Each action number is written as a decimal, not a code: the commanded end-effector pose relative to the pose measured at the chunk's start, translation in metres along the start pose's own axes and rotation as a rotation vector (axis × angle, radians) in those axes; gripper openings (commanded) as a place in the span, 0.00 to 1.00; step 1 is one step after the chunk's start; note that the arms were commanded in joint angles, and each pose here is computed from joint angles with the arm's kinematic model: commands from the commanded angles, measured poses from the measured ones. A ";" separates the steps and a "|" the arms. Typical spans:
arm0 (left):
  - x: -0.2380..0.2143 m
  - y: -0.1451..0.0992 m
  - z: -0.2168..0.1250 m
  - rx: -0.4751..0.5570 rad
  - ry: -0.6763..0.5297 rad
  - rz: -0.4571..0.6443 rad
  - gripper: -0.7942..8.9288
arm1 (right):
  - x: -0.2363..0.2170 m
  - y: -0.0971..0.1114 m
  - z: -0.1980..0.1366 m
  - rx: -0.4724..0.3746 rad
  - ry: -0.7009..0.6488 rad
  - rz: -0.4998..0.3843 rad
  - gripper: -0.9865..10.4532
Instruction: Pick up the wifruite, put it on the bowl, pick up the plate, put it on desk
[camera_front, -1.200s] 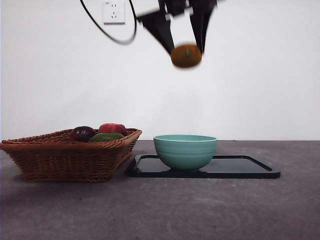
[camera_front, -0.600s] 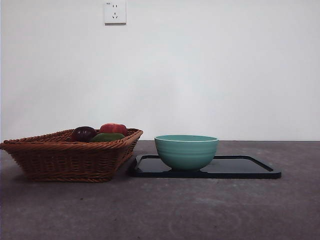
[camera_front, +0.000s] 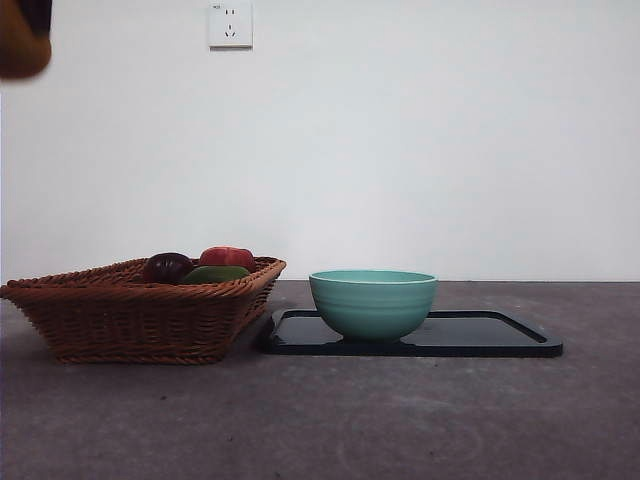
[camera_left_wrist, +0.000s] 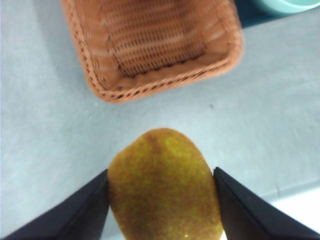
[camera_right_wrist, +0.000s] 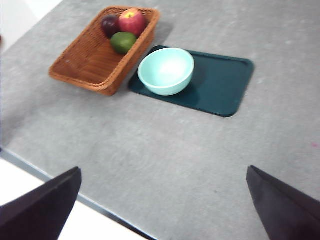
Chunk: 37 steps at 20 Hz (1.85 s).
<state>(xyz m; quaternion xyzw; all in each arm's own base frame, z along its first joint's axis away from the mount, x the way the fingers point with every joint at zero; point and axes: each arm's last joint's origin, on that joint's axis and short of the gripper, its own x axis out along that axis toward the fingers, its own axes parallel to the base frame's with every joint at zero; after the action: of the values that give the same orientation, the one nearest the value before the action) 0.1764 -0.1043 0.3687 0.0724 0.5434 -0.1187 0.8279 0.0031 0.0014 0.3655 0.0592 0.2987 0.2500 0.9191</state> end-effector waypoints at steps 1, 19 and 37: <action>0.018 -0.001 0.007 -0.044 -0.045 -0.008 0.33 | -0.002 0.001 0.002 0.007 -0.010 0.015 0.60; 0.193 0.004 0.093 0.040 -0.020 0.045 0.33 | -0.002 0.001 0.002 0.007 -0.011 0.013 0.60; 0.216 0.003 0.098 0.046 0.037 0.053 0.46 | -0.002 0.001 0.002 0.008 -0.010 0.015 0.60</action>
<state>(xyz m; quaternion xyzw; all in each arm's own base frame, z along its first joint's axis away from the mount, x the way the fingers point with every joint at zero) 0.3403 -0.1474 0.2090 0.1069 0.5584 -0.1036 0.8161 0.0031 0.0014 0.3655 0.0593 0.2990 0.2503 0.9189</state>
